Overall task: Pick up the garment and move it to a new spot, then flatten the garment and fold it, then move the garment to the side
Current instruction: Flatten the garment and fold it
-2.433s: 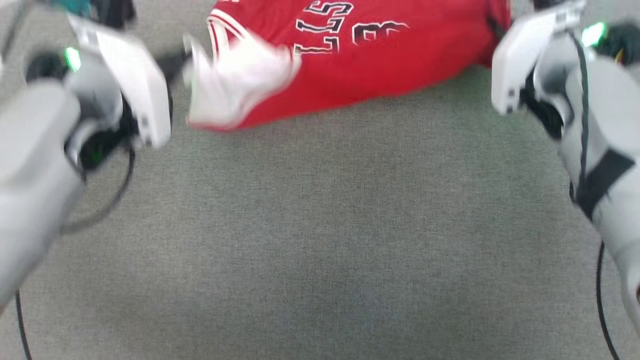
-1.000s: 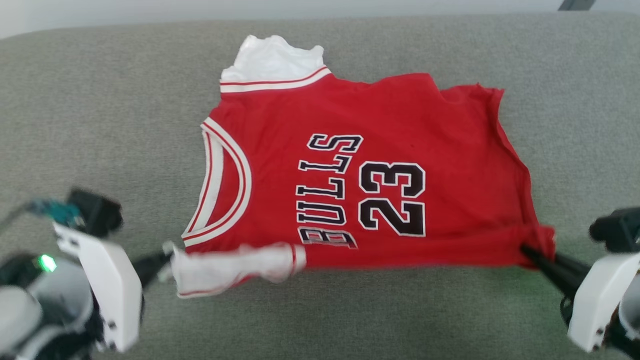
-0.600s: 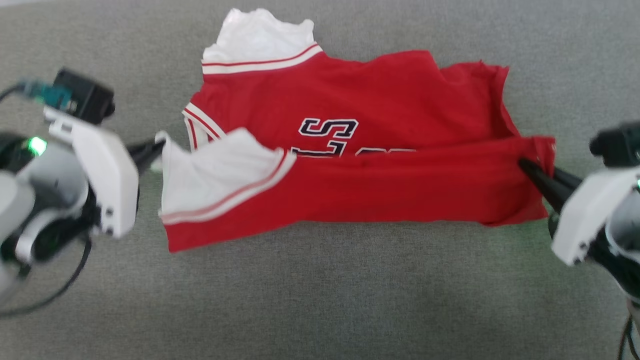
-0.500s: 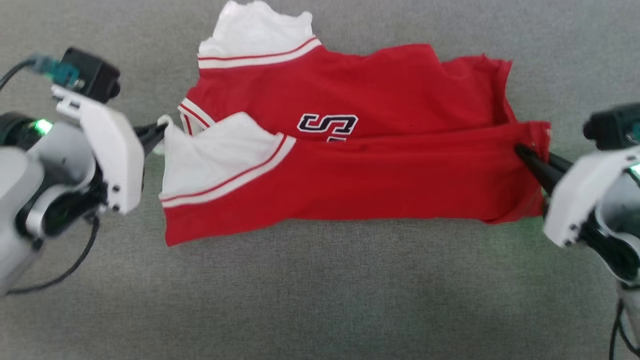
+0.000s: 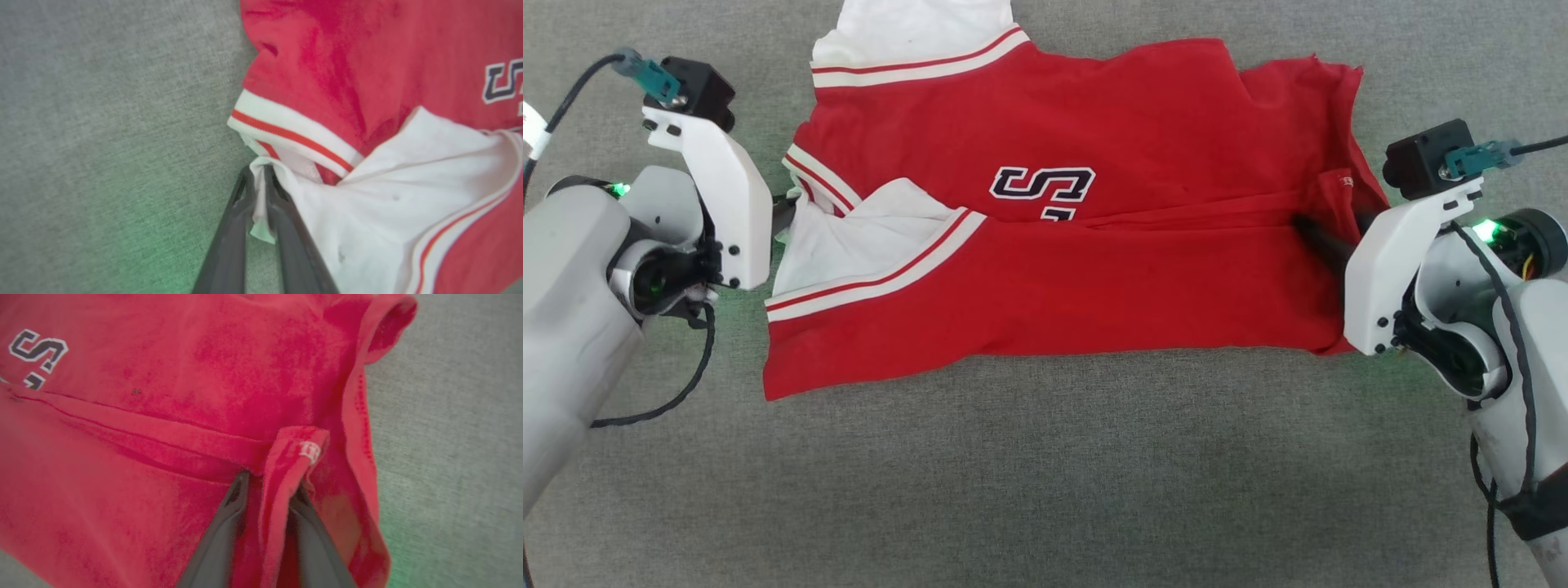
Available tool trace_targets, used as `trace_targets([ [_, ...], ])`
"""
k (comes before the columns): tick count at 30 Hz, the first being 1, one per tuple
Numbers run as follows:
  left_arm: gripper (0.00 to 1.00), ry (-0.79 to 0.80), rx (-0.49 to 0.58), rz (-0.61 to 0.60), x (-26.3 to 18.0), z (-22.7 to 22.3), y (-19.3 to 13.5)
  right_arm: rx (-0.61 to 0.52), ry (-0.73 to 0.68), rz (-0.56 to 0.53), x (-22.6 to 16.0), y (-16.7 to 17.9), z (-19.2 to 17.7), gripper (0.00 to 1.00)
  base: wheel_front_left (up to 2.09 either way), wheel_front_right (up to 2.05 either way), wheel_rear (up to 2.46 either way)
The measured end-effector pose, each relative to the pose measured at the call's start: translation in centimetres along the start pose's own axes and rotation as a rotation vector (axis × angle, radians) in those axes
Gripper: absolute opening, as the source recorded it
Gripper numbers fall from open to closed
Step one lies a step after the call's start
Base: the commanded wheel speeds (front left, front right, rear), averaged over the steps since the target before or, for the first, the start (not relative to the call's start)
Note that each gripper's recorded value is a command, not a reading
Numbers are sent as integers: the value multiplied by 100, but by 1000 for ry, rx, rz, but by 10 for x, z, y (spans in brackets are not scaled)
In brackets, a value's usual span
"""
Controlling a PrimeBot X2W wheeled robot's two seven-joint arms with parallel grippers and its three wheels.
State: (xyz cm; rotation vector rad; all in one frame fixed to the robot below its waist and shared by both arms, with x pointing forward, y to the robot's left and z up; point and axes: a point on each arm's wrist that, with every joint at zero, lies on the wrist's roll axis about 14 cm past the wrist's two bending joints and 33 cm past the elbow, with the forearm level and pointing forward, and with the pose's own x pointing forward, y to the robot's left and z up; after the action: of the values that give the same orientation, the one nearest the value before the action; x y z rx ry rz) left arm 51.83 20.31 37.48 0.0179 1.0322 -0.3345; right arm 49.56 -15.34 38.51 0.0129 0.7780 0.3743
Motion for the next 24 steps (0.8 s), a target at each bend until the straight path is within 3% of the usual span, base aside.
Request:
trace_targets([
  [1, 96, 2, -16, 3, 0, 0, 2, 2, -6, 2, 0, 0, 2, 100, 0, 0, 0],
  [2, 100, 3, -19, 4, -1, 2, 2, 11, -14, 10, -1, 2, 3, 100, 0, 0, 0],
  [7, 100, -19, -3, 29, -9, 9, 10, 12, -79, 14, -7, 2, 18, 100, 0, 0, 0],
  [14, 100, -85, 25, 89, -46, 22, 24, 37, -322, -28, -39, -8, 61, 100, 0, 0, 0],
  [24, 100, -33, -49, 52, -78, -16, -8, 104, -687, -164, -104, -25, 93, 100, 0, 0, 0],
])
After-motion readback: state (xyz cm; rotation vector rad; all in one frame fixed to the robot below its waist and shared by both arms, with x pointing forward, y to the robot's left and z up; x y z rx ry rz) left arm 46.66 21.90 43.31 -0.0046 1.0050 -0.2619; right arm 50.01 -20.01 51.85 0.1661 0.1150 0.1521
